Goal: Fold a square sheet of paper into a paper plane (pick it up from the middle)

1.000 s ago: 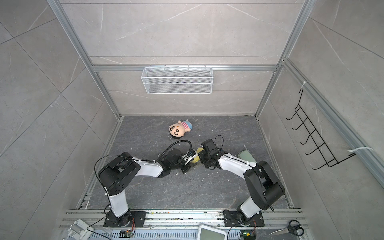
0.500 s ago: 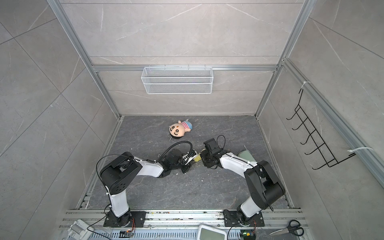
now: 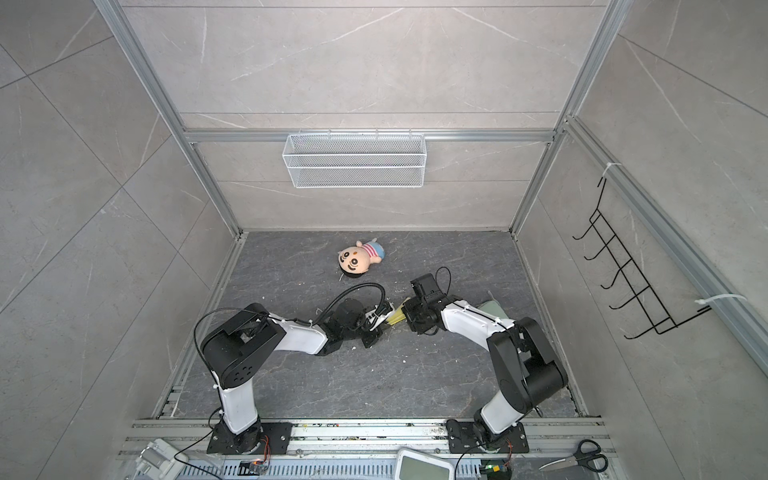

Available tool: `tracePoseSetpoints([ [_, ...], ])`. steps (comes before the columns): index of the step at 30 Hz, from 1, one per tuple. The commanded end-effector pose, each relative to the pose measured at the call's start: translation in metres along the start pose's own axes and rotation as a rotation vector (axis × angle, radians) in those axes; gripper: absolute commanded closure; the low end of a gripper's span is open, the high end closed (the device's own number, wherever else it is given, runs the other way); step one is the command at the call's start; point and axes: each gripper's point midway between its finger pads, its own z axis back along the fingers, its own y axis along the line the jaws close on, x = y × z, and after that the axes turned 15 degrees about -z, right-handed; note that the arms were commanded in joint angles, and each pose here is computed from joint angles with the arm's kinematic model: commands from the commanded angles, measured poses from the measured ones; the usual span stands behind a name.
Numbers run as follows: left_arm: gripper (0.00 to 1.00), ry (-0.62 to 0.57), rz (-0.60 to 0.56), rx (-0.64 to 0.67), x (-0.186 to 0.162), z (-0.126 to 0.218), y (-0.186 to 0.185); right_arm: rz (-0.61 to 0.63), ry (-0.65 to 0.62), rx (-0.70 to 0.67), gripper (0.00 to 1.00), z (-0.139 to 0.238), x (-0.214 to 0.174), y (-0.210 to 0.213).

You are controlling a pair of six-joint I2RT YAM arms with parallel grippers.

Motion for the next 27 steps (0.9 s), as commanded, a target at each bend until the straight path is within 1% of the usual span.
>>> tracePoseSetpoints([
  [1, 0.87, -0.013, -0.025, -0.027, 0.005, -0.003, -0.001, 0.030, 0.013, -0.045, 0.64, -0.004, -0.001, -0.004],
  [4, 0.87, -0.010, -0.030, -0.036, 0.004, -0.003, -0.003, 0.032, 0.023, -0.049, 0.65, -0.007, -0.002, -0.005],
  [10, 0.87, 0.003, -0.038, -0.039, 0.001, -0.003, -0.004, 0.042, 0.036, -0.063, 0.63, -0.006, -0.003, -0.004],
  [13, 0.86, 0.003, -0.040, -0.037, 0.001, -0.003, -0.004, 0.040, 0.042, -0.066, 0.68, -0.005, -0.004, -0.005],
  [18, 0.82, -0.015, -0.037, -0.048, 0.008, -0.001, -0.004, 0.034, 0.046, -0.069, 0.90, -0.007, -0.004, -0.007],
  [19, 0.81, -0.021, -0.036, -0.052, 0.009, 0.000, -0.005, 0.035, 0.047, -0.068, 0.92, -0.007, -0.004, -0.007],
  [20, 0.79, -0.027, -0.035, -0.054, 0.012, 0.000, -0.005, 0.033, 0.047, -0.067, 0.94, -0.007, -0.004, -0.007],
  [23, 0.79, -0.039, -0.031, -0.057, 0.016, 0.001, -0.004, 0.031, 0.052, -0.067, 0.94, -0.008, -0.004, -0.007],
  [27, 0.83, -0.031, -0.027, -0.060, 0.014, -0.002, -0.004, 0.032, 0.055, -0.067, 0.95, -0.008, -0.006, -0.007],
])
